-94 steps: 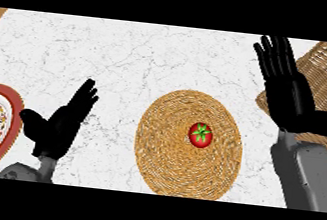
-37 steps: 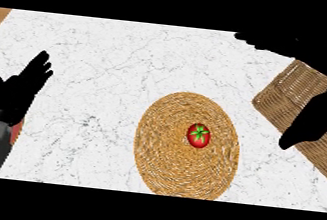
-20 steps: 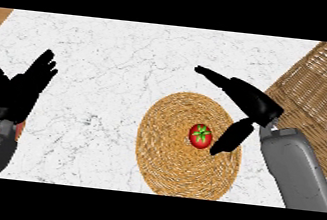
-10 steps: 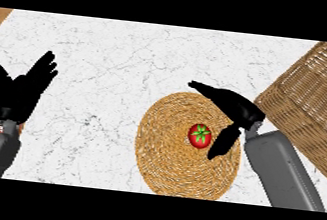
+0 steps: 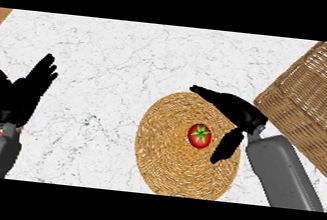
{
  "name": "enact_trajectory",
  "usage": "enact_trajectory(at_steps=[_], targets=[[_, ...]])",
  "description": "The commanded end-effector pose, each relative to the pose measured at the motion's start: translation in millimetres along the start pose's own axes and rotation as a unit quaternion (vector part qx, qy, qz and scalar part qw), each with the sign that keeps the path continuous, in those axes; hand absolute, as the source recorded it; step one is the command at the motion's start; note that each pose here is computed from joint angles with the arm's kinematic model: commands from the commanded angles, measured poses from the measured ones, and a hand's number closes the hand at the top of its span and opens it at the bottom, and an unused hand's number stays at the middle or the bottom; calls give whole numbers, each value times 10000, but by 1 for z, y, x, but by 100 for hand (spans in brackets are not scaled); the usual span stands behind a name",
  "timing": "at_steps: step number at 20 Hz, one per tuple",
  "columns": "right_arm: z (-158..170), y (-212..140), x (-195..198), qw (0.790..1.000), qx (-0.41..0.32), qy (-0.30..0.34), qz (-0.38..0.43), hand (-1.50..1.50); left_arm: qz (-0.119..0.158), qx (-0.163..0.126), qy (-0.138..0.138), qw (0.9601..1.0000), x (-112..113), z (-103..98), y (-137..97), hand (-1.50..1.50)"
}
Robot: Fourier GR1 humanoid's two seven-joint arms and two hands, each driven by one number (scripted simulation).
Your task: Pick the tomato from the placemat and place it in the basket
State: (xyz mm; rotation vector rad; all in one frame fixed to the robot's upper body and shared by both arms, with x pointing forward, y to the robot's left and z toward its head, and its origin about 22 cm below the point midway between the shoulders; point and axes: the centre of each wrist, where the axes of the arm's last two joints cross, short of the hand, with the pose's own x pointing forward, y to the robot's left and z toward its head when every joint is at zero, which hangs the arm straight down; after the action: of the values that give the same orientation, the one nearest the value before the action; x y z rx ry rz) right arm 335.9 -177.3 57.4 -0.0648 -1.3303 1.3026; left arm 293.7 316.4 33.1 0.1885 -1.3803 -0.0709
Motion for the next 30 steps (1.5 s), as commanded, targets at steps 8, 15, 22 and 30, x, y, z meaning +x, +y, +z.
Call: enact_trajectory(at_steps=[8, 15, 22, 30], targets=[[7, 17, -30, 9991, 233, -335, -84, -150, 36, -14, -61, 10000, 4, 12, 2, 0], [-14, 50, -11, 9996, 79, -64, 263, -150, -46, 2, -81, 10000, 11, 8, -12, 0], [-3, 51, -15, 9971, 290, -76, 700, 150, -13, -8, -74, 10000, 3, 9, -5, 0], [-33, 57, -8, 9932, 480, -120, 1055, 150, -61, 45, -80, 9999, 17, 7, 6, 0]])
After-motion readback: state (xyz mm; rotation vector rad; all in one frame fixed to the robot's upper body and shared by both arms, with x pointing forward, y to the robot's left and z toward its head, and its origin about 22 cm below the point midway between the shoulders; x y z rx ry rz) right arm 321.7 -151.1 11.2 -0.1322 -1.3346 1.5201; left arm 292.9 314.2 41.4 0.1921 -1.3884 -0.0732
